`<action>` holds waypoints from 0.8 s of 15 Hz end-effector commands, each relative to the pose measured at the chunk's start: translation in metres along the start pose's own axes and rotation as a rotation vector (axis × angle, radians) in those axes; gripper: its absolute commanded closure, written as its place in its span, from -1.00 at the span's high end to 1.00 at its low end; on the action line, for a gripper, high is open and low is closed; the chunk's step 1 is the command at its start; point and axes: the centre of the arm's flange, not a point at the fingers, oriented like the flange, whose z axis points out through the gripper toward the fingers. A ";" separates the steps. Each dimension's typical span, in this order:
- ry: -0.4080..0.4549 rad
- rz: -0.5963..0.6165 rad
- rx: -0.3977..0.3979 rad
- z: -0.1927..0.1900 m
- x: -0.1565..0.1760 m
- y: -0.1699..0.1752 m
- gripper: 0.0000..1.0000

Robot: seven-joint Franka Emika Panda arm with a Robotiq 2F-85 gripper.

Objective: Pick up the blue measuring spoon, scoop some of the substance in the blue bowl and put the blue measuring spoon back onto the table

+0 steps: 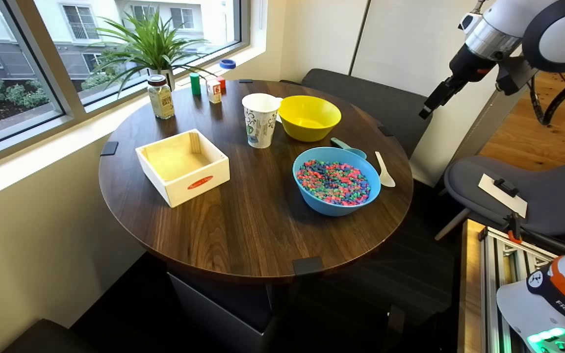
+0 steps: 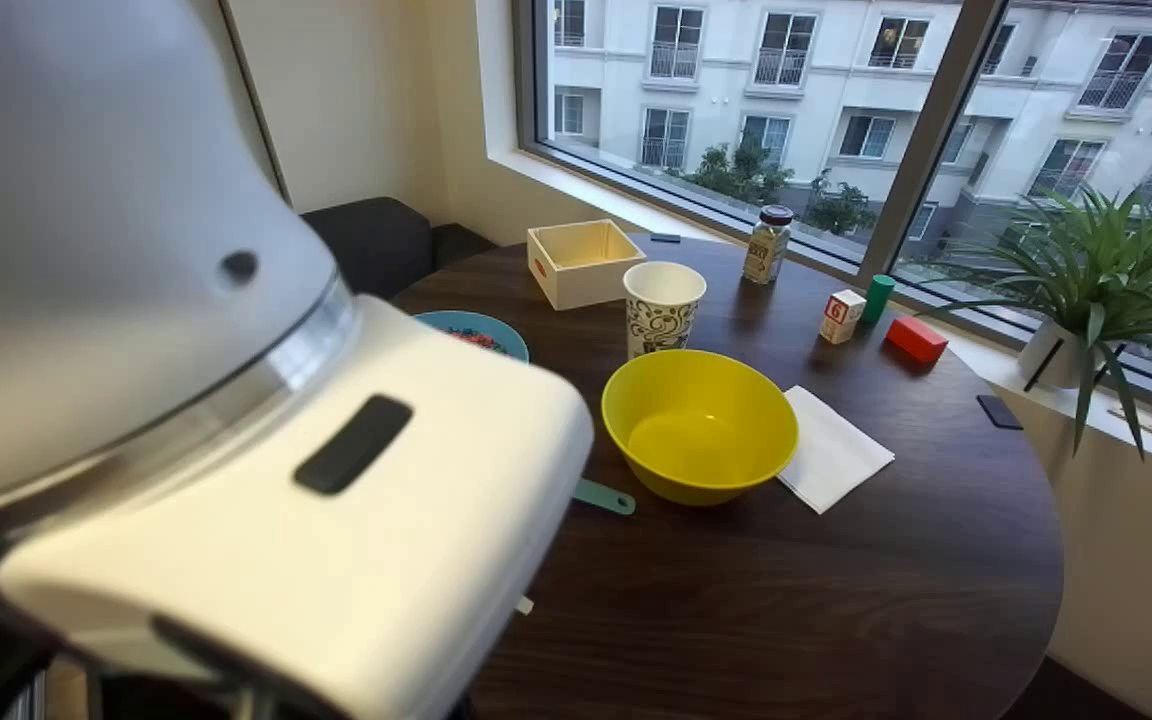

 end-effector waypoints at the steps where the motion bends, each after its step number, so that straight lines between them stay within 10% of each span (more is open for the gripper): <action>1: -0.011 0.057 0.003 -0.005 0.014 -0.038 1.00; 12: -0.067 0.263 0.085 0.020 0.078 -0.121 1.00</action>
